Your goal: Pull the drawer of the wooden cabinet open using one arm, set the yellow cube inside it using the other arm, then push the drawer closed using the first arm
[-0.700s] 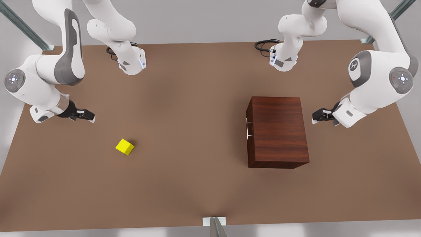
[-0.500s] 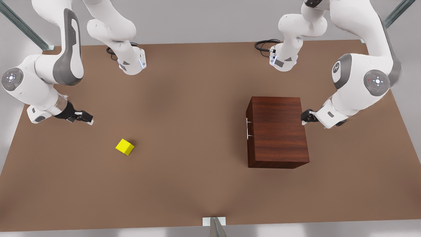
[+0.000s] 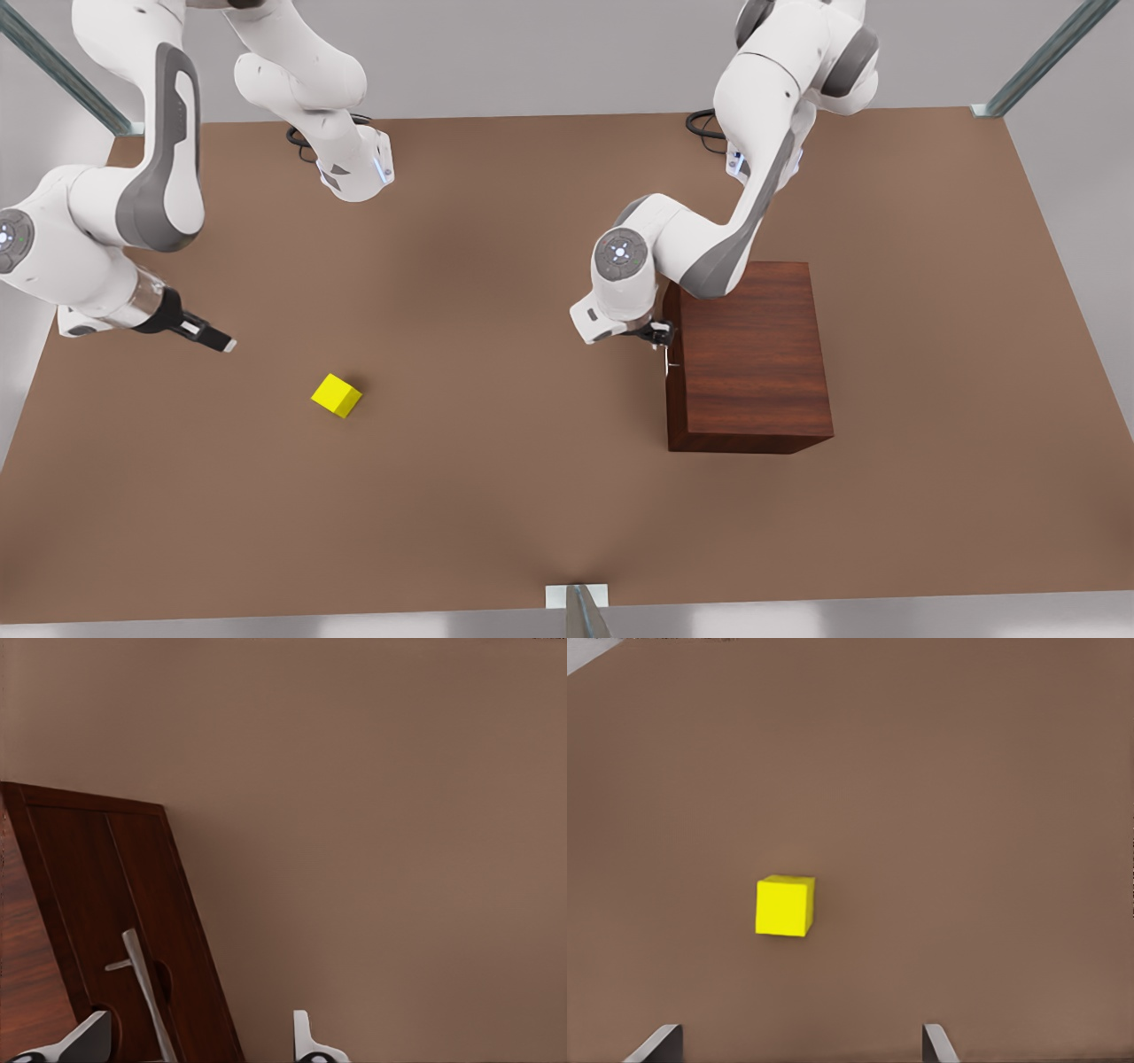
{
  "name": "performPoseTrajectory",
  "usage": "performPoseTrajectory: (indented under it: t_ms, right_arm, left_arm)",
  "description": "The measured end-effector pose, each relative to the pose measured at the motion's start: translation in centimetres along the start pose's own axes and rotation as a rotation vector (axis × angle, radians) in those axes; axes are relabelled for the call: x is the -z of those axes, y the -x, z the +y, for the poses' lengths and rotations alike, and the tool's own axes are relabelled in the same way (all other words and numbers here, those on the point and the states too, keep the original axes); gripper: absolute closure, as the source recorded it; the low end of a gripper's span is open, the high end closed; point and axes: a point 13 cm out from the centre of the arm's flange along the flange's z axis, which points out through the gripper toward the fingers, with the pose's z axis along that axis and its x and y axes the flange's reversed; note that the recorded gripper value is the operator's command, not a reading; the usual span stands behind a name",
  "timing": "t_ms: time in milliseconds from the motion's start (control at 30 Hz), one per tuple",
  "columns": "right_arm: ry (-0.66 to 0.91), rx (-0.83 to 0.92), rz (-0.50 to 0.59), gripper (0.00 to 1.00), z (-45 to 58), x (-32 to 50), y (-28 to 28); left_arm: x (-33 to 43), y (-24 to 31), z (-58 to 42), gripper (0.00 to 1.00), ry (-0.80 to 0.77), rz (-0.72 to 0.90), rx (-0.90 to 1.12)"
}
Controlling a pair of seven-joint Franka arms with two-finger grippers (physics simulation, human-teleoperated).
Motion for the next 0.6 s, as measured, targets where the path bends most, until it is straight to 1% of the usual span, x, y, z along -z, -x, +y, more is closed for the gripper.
performPoseTrajectory:
  t_ms: [233,400,600]
  right_arm:
    - [-0.009,-0.094,0.018,0.0,-0.7,-0.4,0.1]
    - [-0.015,-0.125,0.026,0.0,-0.2,-0.8,-0.2]
    - [-0.019,-0.154,0.031,0.0,0.3,-1.0,-0.5]
  left_arm:
    - [-1.7,0.5,1.0,0.0,0.043,-0.031,0.151]
    - [-3.9,-0.5,2.1,0.0,0.117,-0.031,0.2]
    - [-5.5,-1.2,2.1,0.0,0.15,-0.032,0.251]
